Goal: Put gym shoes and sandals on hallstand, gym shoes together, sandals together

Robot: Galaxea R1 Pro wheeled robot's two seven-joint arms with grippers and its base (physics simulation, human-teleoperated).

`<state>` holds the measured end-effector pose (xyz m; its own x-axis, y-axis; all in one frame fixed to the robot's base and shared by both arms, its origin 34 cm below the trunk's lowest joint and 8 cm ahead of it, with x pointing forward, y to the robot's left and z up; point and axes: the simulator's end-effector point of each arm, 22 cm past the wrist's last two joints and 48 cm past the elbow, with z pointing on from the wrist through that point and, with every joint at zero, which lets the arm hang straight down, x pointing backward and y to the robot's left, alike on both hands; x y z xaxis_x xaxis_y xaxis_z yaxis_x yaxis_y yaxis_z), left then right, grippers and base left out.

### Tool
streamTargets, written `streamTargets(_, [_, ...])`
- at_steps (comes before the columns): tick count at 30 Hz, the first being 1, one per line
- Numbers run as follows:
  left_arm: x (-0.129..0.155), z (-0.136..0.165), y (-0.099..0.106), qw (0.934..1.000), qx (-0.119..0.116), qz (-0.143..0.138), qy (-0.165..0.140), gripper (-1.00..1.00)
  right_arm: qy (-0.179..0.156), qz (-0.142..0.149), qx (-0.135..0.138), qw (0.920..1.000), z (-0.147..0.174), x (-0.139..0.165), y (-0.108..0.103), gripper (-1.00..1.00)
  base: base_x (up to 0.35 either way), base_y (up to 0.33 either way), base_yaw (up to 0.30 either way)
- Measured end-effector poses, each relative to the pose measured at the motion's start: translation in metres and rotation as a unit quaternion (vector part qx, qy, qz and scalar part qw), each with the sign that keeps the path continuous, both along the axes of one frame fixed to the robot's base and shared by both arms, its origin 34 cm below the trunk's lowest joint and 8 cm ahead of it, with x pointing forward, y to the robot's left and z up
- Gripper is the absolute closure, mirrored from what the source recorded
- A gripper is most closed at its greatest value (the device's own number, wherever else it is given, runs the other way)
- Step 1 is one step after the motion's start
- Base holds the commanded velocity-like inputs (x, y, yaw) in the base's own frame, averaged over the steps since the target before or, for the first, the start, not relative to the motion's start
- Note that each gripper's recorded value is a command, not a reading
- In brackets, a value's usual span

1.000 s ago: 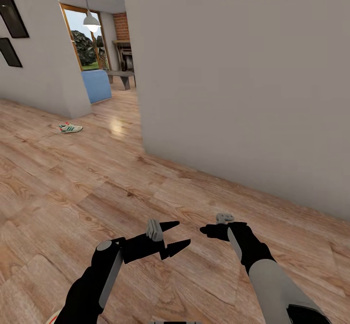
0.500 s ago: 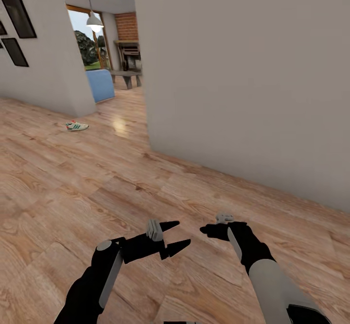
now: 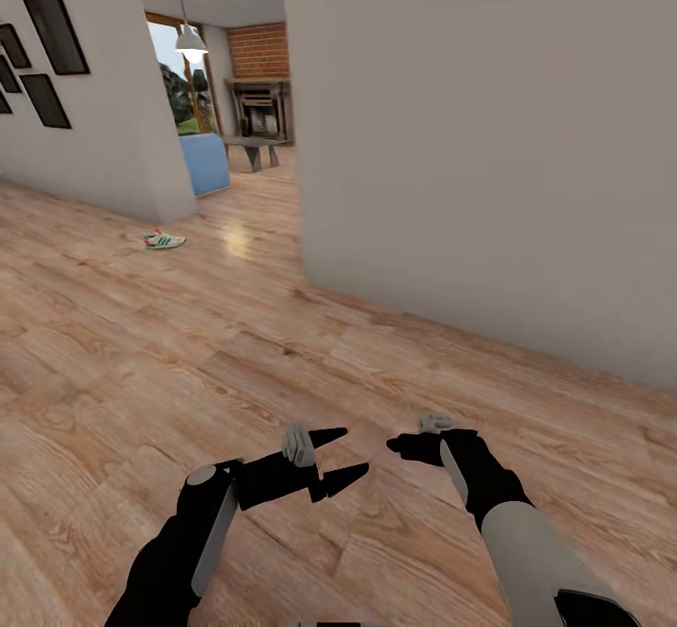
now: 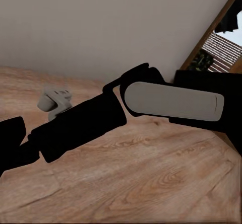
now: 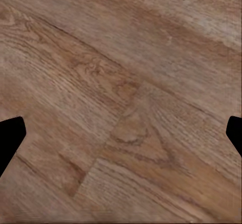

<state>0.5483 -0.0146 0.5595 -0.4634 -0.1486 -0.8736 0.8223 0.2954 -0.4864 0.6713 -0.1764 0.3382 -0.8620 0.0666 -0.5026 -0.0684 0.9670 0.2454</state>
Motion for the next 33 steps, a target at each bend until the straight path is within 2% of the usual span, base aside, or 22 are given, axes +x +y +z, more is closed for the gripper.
streamTargets(20, [0.0002, 0.0000, 0.0004, 1.0000, 0.000, 0.000, 0.000, -1.00, 0.000, 0.001, -0.001, 1.0000, -0.0002, -0.0001, -0.0002, -1.00, -0.211, 0.241, 0.000])
streamTargets(33, [0.0021, 0.0000, 0.0034, 1.0000, 0.000, 0.004, 0.000, -1.00, 0.000, 0.000, -0.001, 1.0000, 0.0004, 0.0002, -0.0006, -1.00, -0.031, 0.030, 0.000])
